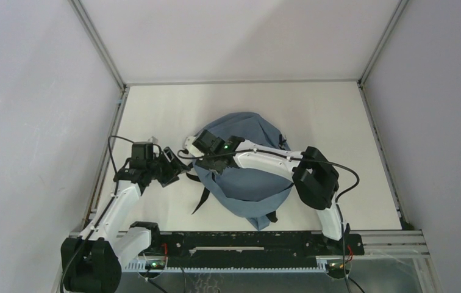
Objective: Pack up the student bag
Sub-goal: Zip the student bag at the center of the board.
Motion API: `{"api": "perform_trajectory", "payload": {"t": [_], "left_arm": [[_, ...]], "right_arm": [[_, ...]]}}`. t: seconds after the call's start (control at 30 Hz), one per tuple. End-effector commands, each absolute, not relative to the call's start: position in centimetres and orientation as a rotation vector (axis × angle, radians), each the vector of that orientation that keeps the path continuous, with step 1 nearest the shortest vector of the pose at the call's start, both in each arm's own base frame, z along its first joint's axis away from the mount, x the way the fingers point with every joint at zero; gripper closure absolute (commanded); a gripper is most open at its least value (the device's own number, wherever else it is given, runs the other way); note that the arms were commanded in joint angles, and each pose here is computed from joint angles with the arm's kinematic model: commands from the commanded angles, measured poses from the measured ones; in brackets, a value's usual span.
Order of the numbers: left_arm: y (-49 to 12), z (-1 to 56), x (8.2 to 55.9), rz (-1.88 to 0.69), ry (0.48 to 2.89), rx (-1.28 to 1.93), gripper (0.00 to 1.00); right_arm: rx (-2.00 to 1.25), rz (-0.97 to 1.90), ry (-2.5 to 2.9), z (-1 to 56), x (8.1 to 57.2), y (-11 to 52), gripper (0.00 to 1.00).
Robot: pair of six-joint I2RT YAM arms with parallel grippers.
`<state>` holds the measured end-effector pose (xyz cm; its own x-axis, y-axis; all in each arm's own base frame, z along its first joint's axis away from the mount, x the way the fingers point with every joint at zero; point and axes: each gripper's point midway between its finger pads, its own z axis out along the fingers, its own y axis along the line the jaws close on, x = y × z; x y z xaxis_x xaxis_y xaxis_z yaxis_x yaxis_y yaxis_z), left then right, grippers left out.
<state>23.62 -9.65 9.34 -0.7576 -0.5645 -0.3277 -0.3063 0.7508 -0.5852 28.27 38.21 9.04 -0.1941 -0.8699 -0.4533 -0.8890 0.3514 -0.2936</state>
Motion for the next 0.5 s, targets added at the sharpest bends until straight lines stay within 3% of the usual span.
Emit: {"api": "perform_trajectory", "payload": {"t": [0.0, 0.13, 0.23, 0.47], "left_arm": [[-9.9, 9.4, 23.6, -0.734, 2.442, -0.648, 0.35], [-9.9, 9.3, 23.6, -0.738, 2.441, -0.65, 0.35], [-10.2, 9.4, 23.6, -0.756, 2.441, -0.648, 0.35], [-10.3, 9.2, 23.7, -0.767, 2.446, -0.649, 0.36]], "right_arm": [[-1.466, 0.002, 2.016, 9.9, 30.3, 39.4, 0.46], [-1.378, 0.024, 2.037, 10.2, 31.4, 39.6, 0.72], [-1.32, 0.041, 2.051, 10.6, 31.9, 39.4, 0.85], [-1.194, 0.149, 2.067, 12.4, 32.4, 39.2, 0.94]]}}
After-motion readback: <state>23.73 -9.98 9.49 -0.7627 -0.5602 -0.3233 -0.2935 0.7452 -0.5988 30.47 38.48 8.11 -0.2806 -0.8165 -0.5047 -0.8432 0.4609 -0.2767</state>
